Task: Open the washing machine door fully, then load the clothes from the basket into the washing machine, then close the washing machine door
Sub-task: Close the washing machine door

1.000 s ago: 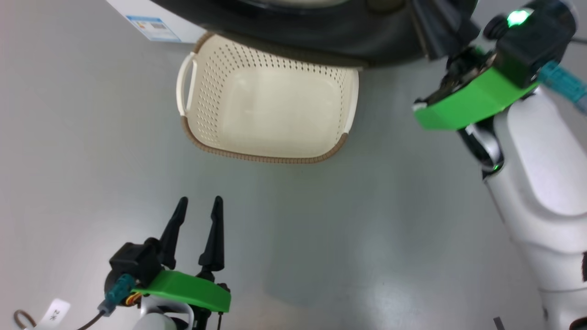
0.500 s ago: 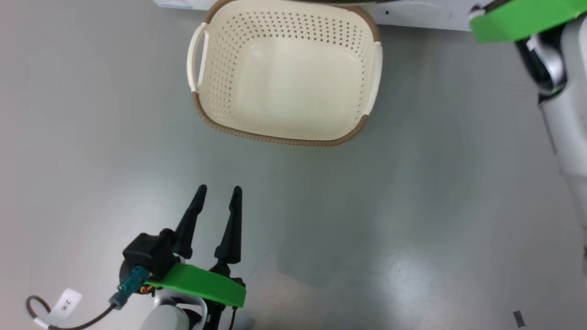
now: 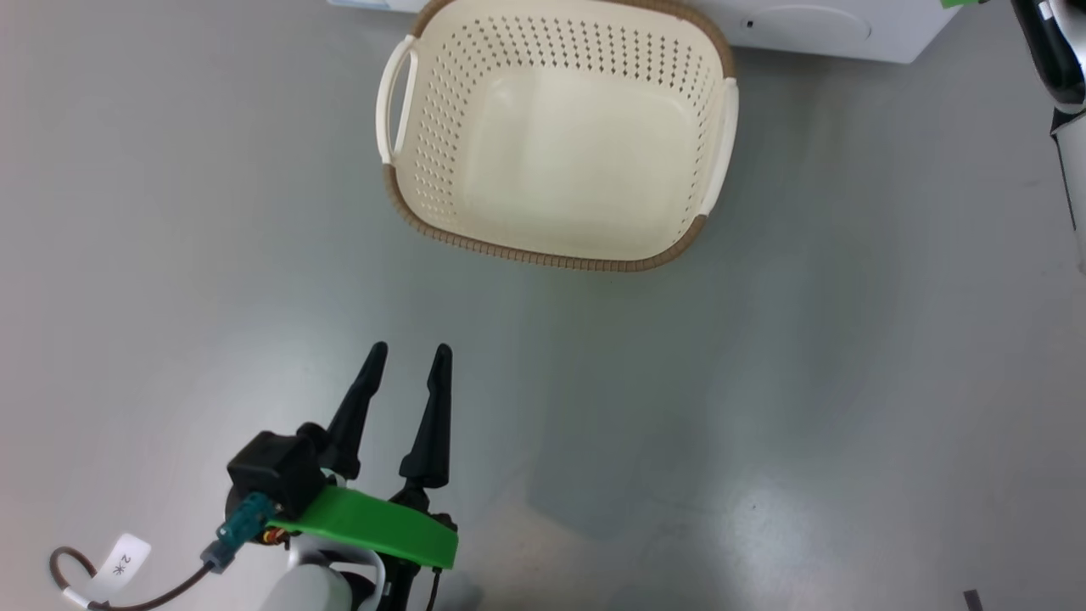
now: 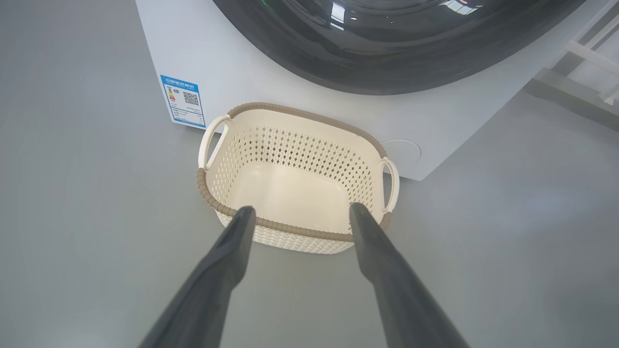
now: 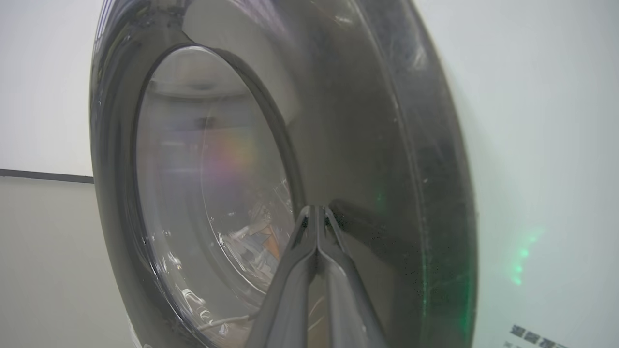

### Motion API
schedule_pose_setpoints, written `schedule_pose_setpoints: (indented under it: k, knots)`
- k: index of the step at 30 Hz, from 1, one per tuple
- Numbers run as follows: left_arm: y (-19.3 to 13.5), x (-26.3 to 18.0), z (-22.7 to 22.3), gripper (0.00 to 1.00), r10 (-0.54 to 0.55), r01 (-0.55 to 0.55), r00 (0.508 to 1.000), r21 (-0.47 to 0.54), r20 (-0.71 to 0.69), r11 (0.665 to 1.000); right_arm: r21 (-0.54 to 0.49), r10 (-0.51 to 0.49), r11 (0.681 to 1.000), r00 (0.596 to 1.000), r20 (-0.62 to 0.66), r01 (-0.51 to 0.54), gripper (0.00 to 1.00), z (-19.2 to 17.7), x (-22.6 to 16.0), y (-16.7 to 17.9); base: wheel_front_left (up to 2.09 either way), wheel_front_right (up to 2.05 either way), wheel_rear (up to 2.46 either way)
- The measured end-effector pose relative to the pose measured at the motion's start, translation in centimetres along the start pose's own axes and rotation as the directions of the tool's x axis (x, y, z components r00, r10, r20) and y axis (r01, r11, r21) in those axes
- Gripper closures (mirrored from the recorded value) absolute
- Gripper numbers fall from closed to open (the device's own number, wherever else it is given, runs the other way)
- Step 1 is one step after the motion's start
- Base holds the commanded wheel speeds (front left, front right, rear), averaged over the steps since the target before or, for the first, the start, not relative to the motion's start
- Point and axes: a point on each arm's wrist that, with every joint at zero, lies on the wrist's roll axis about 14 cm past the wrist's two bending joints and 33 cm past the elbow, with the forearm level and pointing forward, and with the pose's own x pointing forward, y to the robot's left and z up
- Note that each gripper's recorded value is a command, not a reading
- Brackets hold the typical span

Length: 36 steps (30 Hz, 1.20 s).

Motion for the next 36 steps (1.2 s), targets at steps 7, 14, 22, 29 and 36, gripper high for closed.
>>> schedule_pose_setpoints:
  k: [7, 14, 22, 29, 36]
  knots:
    - [-0.1, -0.4, 1.8, 0.00, -0.004, 0.005, 0.999, -0.006, 0.051, 1.000, 0.026, 0.002, 1.000, 1.000, 0.004, -0.003, 1.00, 2.4, -1.9, 1.5, 0.00, 0.00, 0.00]
    - [0.7, -1.7, 3.7, 0.00, 0.023, -0.021, 0.994, -0.023, 0.108, 1.000, 0.056, 0.039, 0.998, 0.999, -0.001, -0.039, 0.04, 5.0, -5.6, 4.8, 0.00, 0.00, 0.00]
    - [1.4, -3.6, 5.1, 0.00, 0.051, -0.041, 0.987, -0.068, 0.151, 0.997, 0.059, 0.004, 0.998, 0.999, -0.037, -0.001, 0.00, 7.1, -11.0, 5.7, 0.00, 0.00, 0.00]
    - [-0.6, -4.9, 6.6, 0.00, -0.025, 0.037, 0.979, -0.052, 0.204, 0.998, 0.030, -0.128, 0.991, 0.989, -0.073, 0.131, 0.00, 9.4, -17.8, 3.9, 0.00, 0.00, 0.00]
    - [-2.6, -6.5, 8.2, 0.00, -0.109, 0.107, 0.959, 0.020, 0.263, 0.994, -0.061, -0.227, 0.973, 0.964, -0.140, 0.221, 0.00, 10.5, -24.8, 2.6, 0.00, 0.00, 0.00]
